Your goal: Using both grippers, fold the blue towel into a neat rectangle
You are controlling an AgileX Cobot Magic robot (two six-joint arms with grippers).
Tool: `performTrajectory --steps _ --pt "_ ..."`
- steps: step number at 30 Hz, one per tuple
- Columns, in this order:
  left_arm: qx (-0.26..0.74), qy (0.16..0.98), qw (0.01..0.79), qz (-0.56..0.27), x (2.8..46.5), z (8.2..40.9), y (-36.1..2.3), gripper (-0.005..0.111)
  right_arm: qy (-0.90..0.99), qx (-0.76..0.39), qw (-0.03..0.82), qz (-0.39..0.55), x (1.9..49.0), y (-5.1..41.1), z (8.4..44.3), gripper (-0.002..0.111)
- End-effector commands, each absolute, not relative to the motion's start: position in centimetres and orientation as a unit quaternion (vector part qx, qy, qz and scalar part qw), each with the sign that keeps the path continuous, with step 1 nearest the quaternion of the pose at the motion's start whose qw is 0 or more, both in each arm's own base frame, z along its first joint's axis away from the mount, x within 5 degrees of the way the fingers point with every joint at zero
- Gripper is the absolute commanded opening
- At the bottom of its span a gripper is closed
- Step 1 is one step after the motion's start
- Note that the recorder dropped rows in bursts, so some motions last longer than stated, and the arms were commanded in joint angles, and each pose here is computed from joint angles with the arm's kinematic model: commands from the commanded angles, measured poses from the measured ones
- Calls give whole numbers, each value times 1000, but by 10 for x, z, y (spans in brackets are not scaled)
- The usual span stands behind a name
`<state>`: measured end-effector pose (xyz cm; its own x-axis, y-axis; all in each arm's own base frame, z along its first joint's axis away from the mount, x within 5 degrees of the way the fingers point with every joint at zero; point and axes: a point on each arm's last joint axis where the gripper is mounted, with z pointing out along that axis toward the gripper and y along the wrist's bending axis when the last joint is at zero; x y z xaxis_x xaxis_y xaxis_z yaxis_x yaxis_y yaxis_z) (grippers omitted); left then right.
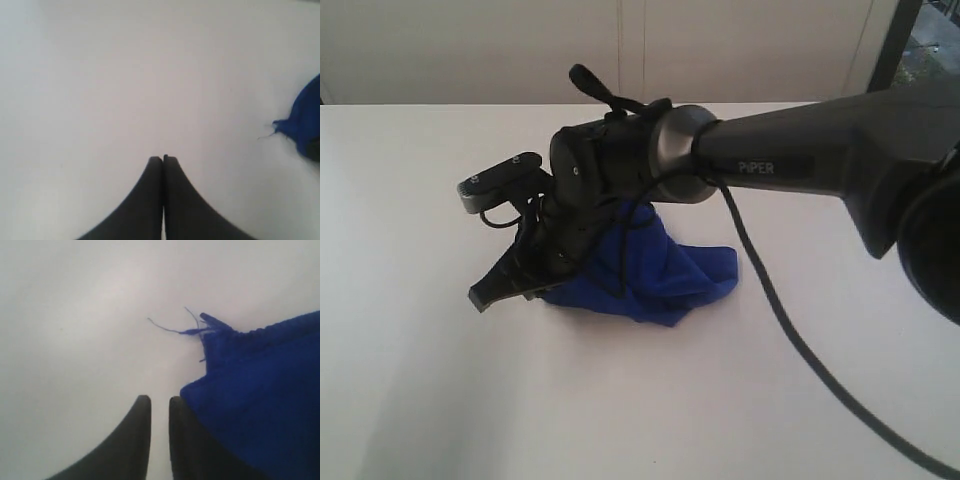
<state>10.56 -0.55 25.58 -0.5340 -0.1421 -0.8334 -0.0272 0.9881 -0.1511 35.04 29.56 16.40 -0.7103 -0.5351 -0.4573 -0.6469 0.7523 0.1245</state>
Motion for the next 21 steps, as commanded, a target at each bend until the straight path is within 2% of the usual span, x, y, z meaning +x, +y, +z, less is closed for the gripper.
performTrajectory --steps 1,5,14,21 --pt "-41 908 413 -58 123 252 -7 0 913 -331 206 119 355 297 162 25" --pt "-42 914 399 -57 126 248 -7 0 920 -321 206 90 359 293 153 32" --pt "-41 917 393 -57 125 247 -7 0 923 -288 232 109 365 298 145 32" --pt "-41 918 390 -57 125 247 -7 0 927 -281 221 111 365 299 132 32"
